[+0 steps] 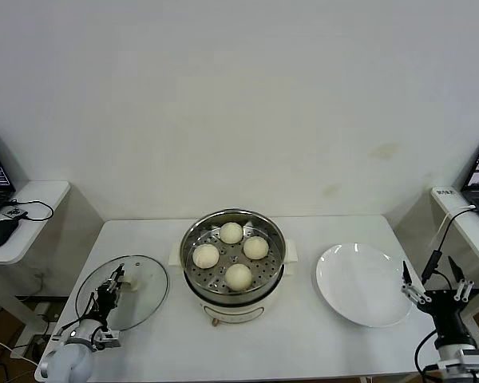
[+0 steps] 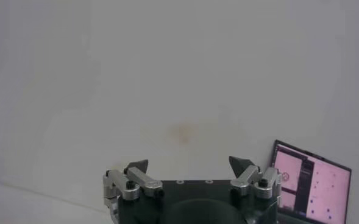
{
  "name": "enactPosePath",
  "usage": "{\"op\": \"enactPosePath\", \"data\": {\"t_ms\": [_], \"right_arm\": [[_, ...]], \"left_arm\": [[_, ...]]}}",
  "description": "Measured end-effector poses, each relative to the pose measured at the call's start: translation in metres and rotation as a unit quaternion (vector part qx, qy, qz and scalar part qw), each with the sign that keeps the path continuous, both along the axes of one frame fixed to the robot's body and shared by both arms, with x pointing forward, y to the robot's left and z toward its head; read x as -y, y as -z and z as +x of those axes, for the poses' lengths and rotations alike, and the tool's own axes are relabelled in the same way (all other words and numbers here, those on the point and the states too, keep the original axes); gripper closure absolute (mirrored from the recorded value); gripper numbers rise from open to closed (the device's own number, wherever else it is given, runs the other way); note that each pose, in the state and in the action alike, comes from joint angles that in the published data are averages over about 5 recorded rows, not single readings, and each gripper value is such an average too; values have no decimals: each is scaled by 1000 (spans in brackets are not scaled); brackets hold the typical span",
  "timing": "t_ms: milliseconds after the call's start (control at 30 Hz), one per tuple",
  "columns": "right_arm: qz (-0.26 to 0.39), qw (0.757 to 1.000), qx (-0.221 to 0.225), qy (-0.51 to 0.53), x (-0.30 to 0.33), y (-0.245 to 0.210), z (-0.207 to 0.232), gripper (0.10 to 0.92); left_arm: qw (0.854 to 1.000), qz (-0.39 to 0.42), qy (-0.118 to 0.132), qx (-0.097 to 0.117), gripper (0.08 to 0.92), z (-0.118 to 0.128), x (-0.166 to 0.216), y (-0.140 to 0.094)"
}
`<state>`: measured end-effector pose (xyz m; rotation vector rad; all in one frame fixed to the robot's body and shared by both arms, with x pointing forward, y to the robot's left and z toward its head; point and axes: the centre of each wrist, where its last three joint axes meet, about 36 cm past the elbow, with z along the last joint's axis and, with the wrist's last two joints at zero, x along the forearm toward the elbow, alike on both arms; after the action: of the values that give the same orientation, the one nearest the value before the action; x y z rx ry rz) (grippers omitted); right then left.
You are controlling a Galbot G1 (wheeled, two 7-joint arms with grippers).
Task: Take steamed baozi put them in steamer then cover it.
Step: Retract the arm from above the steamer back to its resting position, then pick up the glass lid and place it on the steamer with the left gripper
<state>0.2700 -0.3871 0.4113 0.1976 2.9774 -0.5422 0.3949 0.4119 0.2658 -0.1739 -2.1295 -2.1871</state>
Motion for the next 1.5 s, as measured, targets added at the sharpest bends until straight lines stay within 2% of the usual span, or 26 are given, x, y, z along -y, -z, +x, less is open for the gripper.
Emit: {"op": "enactPosePath", "data": {"t_ms": [167, 400, 600, 833, 967, 1100, 1333, 1500], "right_arm": [[-1, 1000, -1, -4, -2, 2, 0, 200], [-2, 1000, 1, -10, -7, 2, 3, 199], [-3, 1000, 1, -14, -10, 5, 5, 200], [-1, 1000, -3, -15, -17, 15, 6, 200], [1, 1000, -7, -16, -24, 25, 8, 199], [3, 1000, -13, -15, -34, 36, 11, 200], [-1, 1000, -19, -3, -47, 51, 16, 199], [-5, 1000, -20, 5, -57, 59, 20, 200]], "left_arm": [[1000, -2, -7, 19, 856, -3, -3, -7], [999, 3, -18, 51, 867, -12, -1, -32], [997, 10, -34, 70, 867, -24, 9, -71], [995, 9, -43, 90, 867, -29, 34, -134], [995, -9, -35, 98, 867, -31, 53, -168], [994, -37, -19, 100, 867, -30, 75, -188], [993, -78, 11, 91, 867, -18, 120, -199], [993, -80, 23, 85, 867, -5, 153, -204]]}}
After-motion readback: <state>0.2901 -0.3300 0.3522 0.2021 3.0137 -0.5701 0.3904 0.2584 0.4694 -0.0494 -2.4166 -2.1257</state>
